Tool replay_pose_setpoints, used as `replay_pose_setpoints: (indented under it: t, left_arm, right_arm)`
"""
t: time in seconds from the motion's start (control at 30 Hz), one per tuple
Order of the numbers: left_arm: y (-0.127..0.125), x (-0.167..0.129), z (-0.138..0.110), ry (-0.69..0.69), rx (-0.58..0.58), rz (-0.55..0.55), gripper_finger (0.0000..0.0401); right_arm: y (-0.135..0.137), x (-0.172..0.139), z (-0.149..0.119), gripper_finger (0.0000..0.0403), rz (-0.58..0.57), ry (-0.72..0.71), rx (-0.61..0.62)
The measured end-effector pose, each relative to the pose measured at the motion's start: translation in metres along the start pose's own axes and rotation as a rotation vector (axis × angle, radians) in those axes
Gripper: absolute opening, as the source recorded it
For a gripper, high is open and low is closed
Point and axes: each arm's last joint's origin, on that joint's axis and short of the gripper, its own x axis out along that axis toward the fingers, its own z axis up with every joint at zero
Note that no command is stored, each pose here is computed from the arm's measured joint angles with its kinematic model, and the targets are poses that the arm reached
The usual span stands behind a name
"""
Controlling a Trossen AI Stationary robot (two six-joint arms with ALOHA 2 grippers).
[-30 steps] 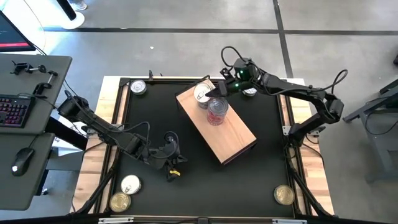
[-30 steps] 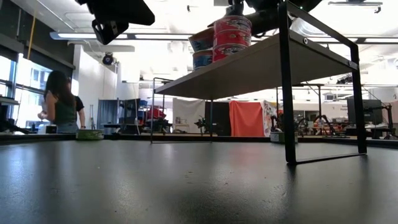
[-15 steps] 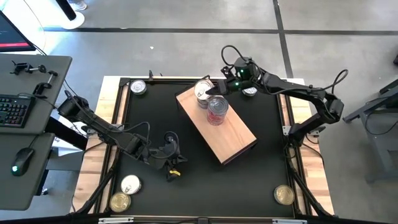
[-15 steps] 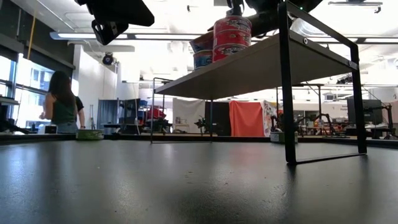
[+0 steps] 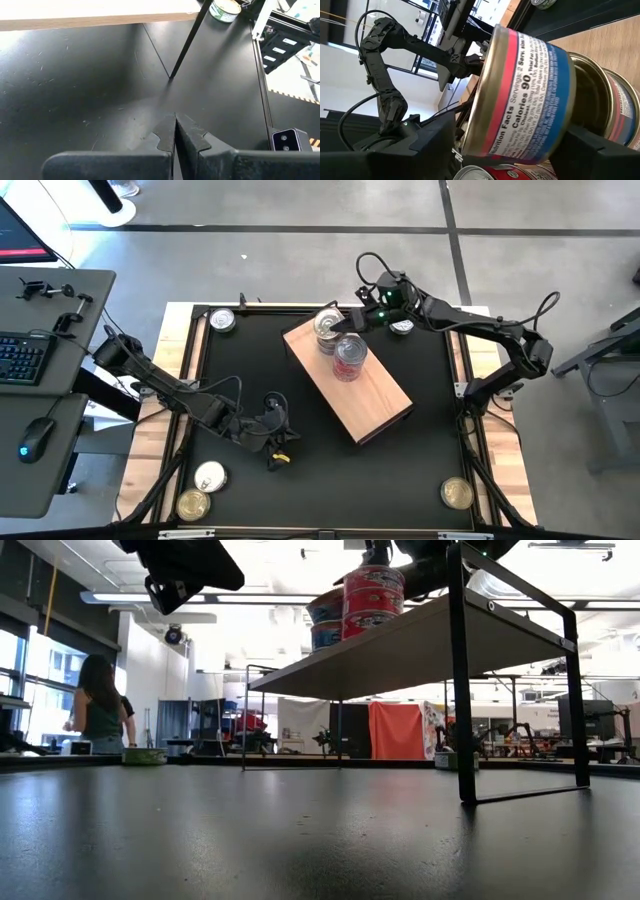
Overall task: Stack canned seafood by type on shelf
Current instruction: Stack the blue tuna can on top of blue tuna can on the shelf
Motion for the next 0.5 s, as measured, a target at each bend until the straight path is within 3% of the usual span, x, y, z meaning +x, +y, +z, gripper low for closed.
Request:
replay_pose_setpoints:
  t: [0.23,0.5]
  left_arm:
    - [0.0001,0.0000,-0.0001,0.000,0.000,0.001,0.0000]
    - [0.0007,0.0000,-0.0009,0.008,0.005,0.008,0.0000]
  right_arm:
    - [-0.0007,-0.0026,0.0009,0.0283,0.058,0.065,0.015]
    - [-0.0029,-0.0037,0.0036,0.0284,0.018,0.015,0.037]
